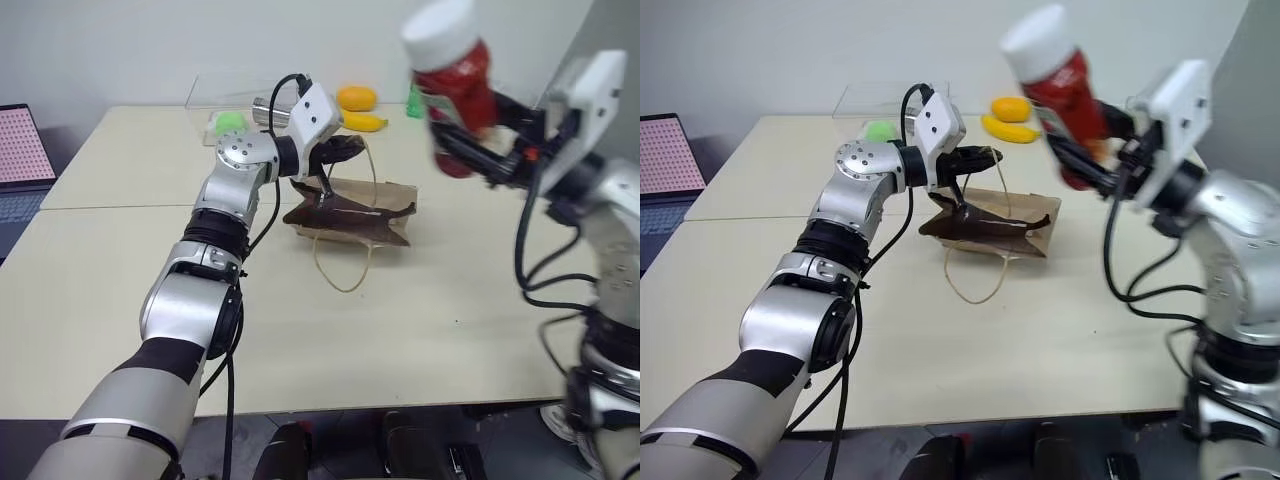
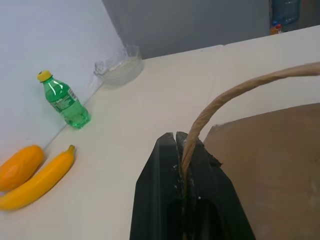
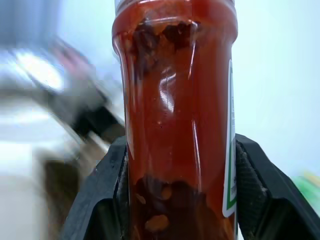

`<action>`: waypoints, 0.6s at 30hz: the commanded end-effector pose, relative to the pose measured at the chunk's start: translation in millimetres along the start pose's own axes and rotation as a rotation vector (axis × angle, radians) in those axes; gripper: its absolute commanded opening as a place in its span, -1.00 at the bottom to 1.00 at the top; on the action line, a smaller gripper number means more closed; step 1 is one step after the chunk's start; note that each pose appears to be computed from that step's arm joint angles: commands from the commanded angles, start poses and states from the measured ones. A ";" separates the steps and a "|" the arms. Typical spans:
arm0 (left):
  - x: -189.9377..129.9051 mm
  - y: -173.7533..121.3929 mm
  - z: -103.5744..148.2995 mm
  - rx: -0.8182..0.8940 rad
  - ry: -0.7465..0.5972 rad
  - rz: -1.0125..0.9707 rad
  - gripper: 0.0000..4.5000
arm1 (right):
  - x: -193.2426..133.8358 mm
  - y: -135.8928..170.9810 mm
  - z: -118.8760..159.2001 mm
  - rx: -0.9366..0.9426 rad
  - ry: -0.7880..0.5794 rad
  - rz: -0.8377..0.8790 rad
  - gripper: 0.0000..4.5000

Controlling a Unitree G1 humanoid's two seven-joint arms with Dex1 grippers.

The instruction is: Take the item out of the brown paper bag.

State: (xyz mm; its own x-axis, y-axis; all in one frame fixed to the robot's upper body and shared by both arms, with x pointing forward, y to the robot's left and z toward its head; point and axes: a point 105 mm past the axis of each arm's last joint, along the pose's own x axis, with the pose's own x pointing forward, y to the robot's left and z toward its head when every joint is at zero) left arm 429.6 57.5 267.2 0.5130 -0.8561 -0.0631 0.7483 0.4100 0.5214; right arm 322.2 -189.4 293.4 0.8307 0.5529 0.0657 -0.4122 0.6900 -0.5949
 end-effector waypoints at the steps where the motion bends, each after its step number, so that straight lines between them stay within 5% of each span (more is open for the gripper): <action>1: 1.0 8.3 21.8 0.051 -0.043 0.022 -1.00 | -9.6 -12.2 -48.8 -0.193 0.217 -0.028 -0.04; 6: 2.7 6.7 23.4 0.055 -0.050 0.018 -1.00 | -18.3 -1.9 -122.7 -0.403 0.468 0.078 -0.04; 11: 2.3 6.6 24.3 0.057 -0.053 0.019 -1.00 | -21.4 8.9 -150.0 -0.471 0.533 0.169 -0.04; 18: 1.1 6.7 22.0 0.055 -0.051 0.024 -1.00 | -30.6 22.8 -159.9 -0.412 0.554 0.250 0.99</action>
State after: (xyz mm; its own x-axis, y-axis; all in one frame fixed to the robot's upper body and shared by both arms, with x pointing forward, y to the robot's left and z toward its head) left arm 429.3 53.5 270.5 0.5112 -0.8578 -0.0539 0.7442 0.4104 0.5270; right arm 349.0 -265.4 136.2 0.8315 0.2659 -0.4877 -0.5511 0.2846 -0.7844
